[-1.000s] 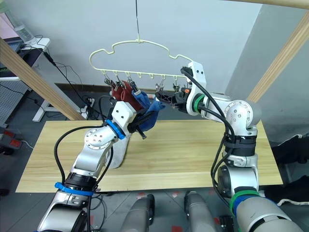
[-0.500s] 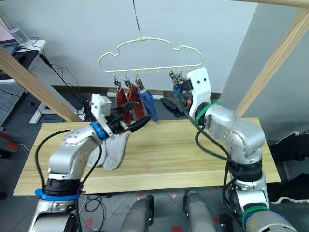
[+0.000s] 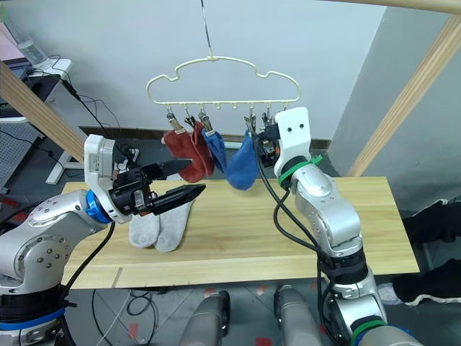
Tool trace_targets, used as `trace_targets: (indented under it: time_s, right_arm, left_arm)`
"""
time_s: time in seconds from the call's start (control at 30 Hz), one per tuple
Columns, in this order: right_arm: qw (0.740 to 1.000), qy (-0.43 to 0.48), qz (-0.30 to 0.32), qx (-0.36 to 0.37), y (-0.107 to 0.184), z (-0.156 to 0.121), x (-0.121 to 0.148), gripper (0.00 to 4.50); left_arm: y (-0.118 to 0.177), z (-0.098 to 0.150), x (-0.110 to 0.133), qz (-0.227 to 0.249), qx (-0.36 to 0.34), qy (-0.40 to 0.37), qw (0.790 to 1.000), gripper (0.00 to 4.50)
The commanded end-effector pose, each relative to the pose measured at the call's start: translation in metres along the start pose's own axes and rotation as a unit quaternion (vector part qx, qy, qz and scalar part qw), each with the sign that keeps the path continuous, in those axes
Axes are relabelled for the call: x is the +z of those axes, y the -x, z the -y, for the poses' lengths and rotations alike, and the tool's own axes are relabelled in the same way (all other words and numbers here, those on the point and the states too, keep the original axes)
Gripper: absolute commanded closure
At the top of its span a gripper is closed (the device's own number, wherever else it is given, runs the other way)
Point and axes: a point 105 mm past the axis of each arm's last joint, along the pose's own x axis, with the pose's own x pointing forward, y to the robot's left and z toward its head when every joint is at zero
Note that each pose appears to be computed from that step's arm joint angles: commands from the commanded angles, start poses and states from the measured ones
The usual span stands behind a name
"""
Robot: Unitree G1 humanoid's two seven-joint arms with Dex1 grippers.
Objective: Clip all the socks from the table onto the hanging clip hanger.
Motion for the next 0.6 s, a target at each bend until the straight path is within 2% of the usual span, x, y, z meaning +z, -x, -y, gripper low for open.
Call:
trace_targets:
  time_s: [0.03,0.3,0.6]
  right_arm:
    - [0.999,0.010,0.037,-0.021,-0.003,0.001,0.015,1.23]
    - [0.998,0.007,0.040,-0.040,-0.012,0.003,0.012,1.23]
    - [0.995,0.009,0.045,-0.094,-0.019,0.020,0.011,1.23]
  left_arm:
    - [-0.001,0.004,0.010,0.014,0.005,-0.031,0.999,0.00]
    - [-0.002,0.000,0.012,0.014,0.017,-0.039,0.999,0.00]
    - [-0.004,0.001,0.011,0.015,0.017,-0.040,0.999,0.00]
